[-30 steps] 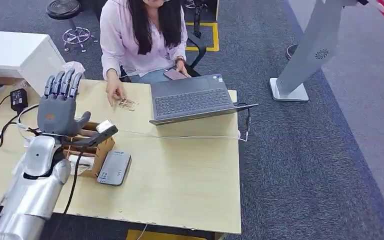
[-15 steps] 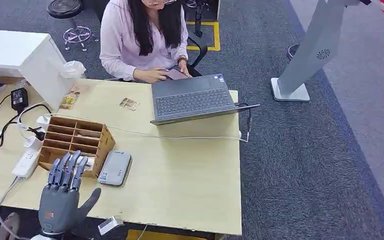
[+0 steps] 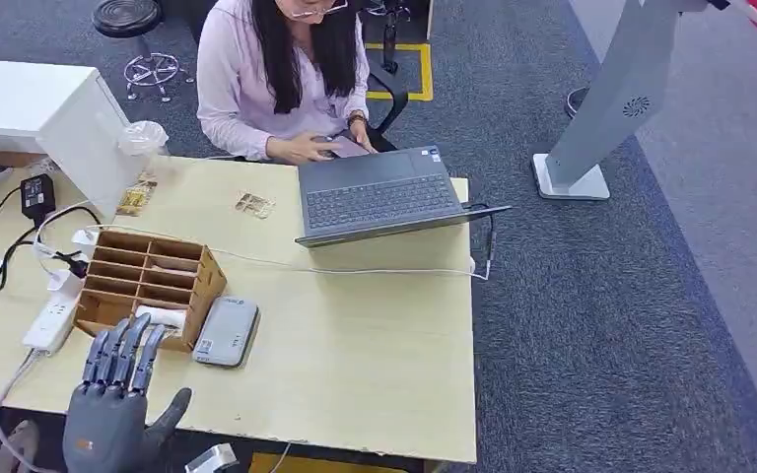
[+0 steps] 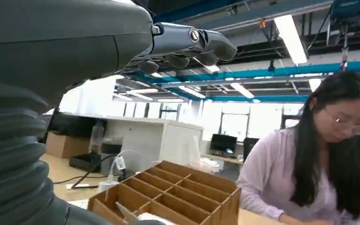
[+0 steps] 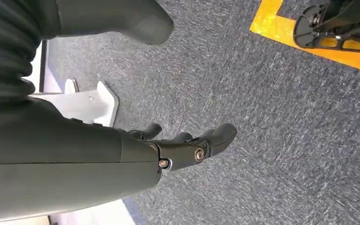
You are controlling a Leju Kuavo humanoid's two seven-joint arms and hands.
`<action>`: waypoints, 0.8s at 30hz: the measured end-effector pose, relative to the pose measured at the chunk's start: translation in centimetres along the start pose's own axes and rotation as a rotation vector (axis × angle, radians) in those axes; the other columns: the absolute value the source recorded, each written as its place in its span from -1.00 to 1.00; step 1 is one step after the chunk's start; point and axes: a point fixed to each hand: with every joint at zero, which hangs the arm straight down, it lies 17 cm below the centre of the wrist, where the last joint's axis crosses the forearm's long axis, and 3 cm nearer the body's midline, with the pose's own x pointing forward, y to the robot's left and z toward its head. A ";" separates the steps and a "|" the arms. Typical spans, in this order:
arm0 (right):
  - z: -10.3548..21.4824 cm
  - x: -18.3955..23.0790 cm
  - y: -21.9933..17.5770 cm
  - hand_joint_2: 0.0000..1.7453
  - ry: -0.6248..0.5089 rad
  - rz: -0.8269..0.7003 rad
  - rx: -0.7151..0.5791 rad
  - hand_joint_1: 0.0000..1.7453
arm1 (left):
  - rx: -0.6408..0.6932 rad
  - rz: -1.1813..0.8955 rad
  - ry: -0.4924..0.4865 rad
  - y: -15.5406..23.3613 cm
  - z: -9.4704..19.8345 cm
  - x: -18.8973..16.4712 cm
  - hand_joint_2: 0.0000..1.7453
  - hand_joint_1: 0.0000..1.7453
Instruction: Pass the card to the sensor for recognition and then transmit it.
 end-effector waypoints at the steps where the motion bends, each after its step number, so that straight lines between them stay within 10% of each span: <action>1: 0.0 0.0 0.0 1.00 0.001 -0.002 0.000 -1.00 | -0.036 -0.015 0.018 -0.6 0.2 -0.7 1.00 -1.00; 11: 0.0 -0.3 0.2 1.00 0.018 -0.002 0.012 -1.00 | -0.317 -0.130 0.177 -5.2 1.2 -9.5 1.00 -1.00; 24: 0.1 -0.2 0.3 1.00 0.016 -0.001 0.017 -1.00 | -0.336 -0.144 0.188 -5.8 -0.7 -11.0 1.00 -1.00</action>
